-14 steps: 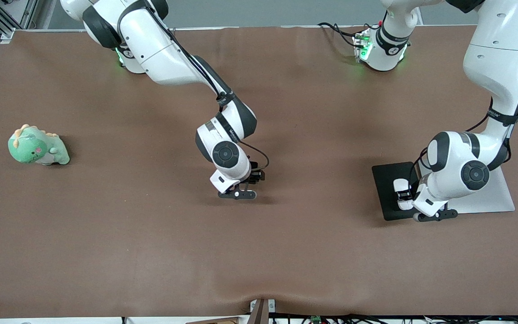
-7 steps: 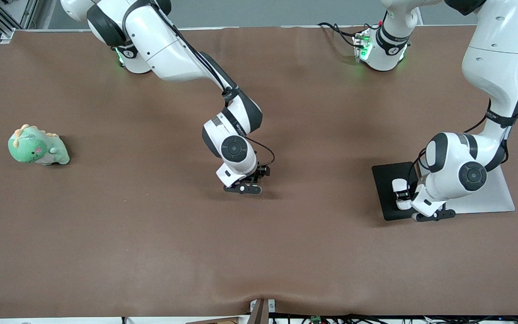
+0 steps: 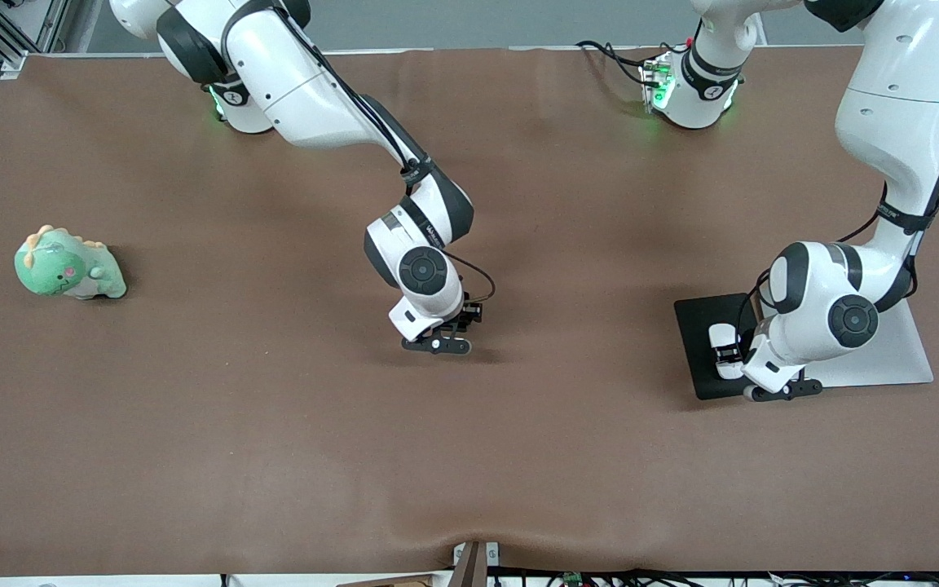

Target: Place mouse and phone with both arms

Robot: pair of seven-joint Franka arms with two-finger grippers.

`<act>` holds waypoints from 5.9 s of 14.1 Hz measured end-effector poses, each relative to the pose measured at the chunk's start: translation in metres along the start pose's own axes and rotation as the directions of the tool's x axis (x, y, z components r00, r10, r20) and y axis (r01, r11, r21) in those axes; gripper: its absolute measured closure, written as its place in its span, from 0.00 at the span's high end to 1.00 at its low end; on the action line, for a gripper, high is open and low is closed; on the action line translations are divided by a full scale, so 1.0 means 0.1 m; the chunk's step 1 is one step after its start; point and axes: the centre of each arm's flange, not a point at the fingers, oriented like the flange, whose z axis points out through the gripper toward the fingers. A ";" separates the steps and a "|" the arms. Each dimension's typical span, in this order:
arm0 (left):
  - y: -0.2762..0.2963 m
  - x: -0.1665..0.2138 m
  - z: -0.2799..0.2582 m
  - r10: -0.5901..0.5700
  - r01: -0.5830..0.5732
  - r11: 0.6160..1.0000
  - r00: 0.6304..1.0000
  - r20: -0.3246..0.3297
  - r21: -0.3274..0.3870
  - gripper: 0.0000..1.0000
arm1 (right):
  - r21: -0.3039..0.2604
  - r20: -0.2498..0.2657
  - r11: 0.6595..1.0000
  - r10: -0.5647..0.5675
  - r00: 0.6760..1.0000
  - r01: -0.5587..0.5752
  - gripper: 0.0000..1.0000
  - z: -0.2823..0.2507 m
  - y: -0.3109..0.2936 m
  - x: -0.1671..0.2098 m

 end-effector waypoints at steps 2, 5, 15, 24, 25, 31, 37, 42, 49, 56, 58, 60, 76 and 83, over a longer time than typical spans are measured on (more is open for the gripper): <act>0.00 0.00 0.00 0.000 0.000 1.000 1.000 0.000 0.000 0.66 | 0.000 -0.003 1.000 0.007 1.000 -0.007 0.80 -0.01 0.01 0.02; 0.00 0.00 0.00 0.001 -0.001 1.000 1.000 0.000 0.000 0.72 | -0.003 -0.021 0.998 0.063 0.998 -0.063 0.80 -0.30 0.12 0.17; 0.03 0.12 -0.51 0.035 -0.035 0.999 0.995 -0.089 -0.001 1.00 | -0.087 -0.051 0.995 0.039 0.998 -0.044 0.80 -1.40 2.85 1.55; -0.39 0.11 -2.47 0.134 -0.123 0.990 0.976 -0.172 0.069 1.00 | -0.049 0.036 0.997 -0.065 0.997 0.066 0.80 -1.30 5.63 1.71; -0.40 0.01 -2.70 0.132 -0.121 0.990 0.976 -0.172 0.077 1.00 | -0.044 0.060 0.997 -0.061 0.996 0.064 0.80 -1.20 5.72 1.65; -0.13 -0.77 -3.92 0.153 -0.140 0.984 0.981 -0.118 0.114 1.00 | 0.005 0.205 0.998 -0.070 0.976 0.070 0.80 -0.53 6.22 1.19; 0.08 -1.44 -4.43 0.152 -0.145 0.984 0.986 -0.065 0.108 1.00 | 0.023 0.232 0.999 -0.038 0.972 0.033 0.80 -0.40 6.55 1.02; 0.17 -1.59 -4.43 0.164 -0.161 0.981 0.986 -0.020 0.105 1.00 | 0.026 0.251 0.999 -0.035 0.967 0.030 0.80 -0.28 6.55 0.97; 0.17 -1.61 -4.39 0.157 -0.155 0.983 0.988 -0.009 0.099 1.00 | 0.017 0.139 0.994 -0.107 0.985 0.106 1.00 -1.02 6.13 1.24; 0.18 -1.61 -4.37 0.134 -0.133 0.987 0.991 -0.008 0.085 1.00 | 0.010 -0.046 0.991 -0.133 0.990 0.133 1.00 -2.72 4.85 1.09; 0.19 -1.61 -4.37 0.119 -0.119 0.991 0.993 -0.012 0.058 1.00 | 0.020 -0.062 0.993 -0.117 0.991 0.118 1.00 -3.06 4.85 0.97; 0.16 -1.59 -4.38 0.111 -0.110 0.993 0.994 -0.019 0.052 1.00 | 0.027 -0.050 0.994 -0.107 0.993 0.108 1.00 -3.39 4.91 0.82; 0.08 -1.59 -4.41 0.095 -0.094 0.994 0.995 -0.025 0.050 1.00 | -0.005 0.016 0.999 -0.038 0.999 0.038 1.00 -4.72 4.79 -0.31; 0.07 -1.58 -4.47 0.094 -0.093 0.995 0.995 -0.038 0.048 1.00 | -0.003 0.023 1.000 0.009 1.000 -0.009 1.00 -4.82 4.98 -0.41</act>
